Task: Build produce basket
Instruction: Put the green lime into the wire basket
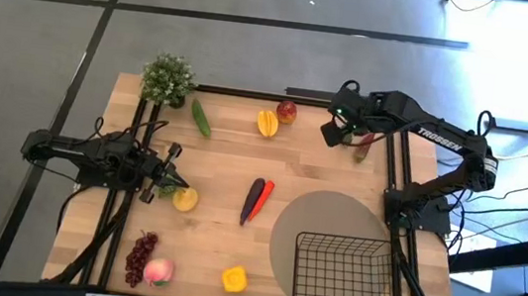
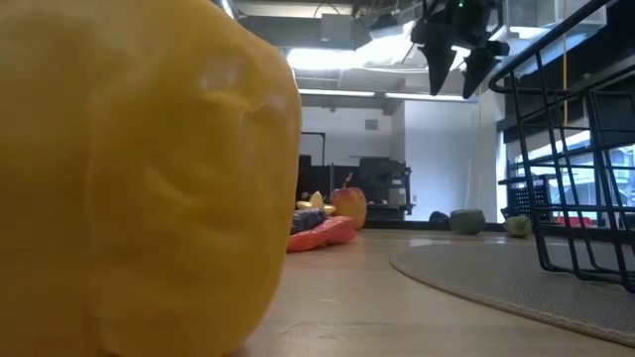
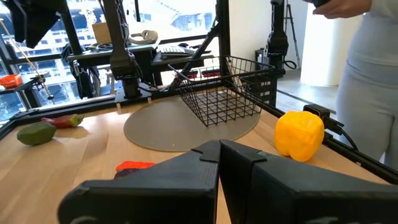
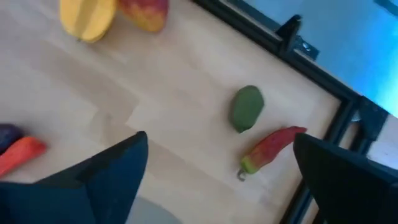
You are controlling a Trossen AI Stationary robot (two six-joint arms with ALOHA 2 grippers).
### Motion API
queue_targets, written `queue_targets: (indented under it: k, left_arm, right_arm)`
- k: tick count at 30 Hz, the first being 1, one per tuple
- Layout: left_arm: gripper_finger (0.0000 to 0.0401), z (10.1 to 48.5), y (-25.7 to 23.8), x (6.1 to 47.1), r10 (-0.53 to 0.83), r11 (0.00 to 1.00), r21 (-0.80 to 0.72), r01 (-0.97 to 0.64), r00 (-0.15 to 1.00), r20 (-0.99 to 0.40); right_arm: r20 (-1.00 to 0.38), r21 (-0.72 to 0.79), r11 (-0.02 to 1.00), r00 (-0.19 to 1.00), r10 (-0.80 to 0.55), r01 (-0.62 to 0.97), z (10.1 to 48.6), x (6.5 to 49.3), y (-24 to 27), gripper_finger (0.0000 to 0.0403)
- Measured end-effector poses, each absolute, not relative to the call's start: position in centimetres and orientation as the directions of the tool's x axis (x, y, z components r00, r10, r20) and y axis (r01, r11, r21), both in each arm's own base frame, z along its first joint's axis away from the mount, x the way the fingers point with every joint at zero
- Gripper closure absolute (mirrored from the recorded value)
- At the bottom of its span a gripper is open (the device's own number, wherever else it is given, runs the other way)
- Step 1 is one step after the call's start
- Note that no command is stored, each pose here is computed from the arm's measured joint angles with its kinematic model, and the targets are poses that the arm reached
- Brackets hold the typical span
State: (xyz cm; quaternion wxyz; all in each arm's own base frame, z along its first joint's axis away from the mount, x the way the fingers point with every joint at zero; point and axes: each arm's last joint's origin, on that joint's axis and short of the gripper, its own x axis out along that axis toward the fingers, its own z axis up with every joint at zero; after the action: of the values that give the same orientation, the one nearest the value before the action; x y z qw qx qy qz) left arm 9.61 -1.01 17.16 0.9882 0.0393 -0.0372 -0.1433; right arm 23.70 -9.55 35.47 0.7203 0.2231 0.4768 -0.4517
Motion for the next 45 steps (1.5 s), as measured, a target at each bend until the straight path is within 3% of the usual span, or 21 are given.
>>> queue_targets:
  k: [11, 23, 30, 41, 45]
  left_arm:
    - [0.0401, 17.2, -1.0, 9.6, -0.286, 0.956, 0.088, 0.28, 0.956, 0.062]
    - [0.0401, 17.2, -1.0, 9.6, -0.286, 0.956, 0.088, 0.28, 0.956, 0.062]
    - [0.0401, 17.2, -1.0, 9.6, -0.286, 0.956, 0.088, 0.281, 0.956, 0.062]
    - [0.0401, 17.2, -1.0, 9.6, -0.286, 0.956, 0.088, 0.28, 0.956, 0.062]
    - [0.0401, 17.1, -1.0, 9.6, -0.286, 0.956, 0.088, 0.28, 0.956, 0.062]
  right_arm:
    - [-0.893, -0.124, 0.414, 0.08, -0.443, 0.902, 35.4, 22.0, -13.2, 0.0027]
    - [-0.936, -0.188, 0.44, -0.023, -0.352, 0.878, 32.7, 23.0, -16.2, 0.0028]
    - [-0.982, -0.1, 0.477, -0.009, -0.19, 0.873, 30.8, 24.1, -16.6, 0.0028]
    - [-0.985, -0.113, 0.478, -0.036, -0.168, 0.871, 29.6, 25.3, -16.6, 0.0028]
    - [-0.985, -0.093, 0.427, -0.022, -0.168, 0.899, 29.3, 25.6, -16.8, 0.0028]
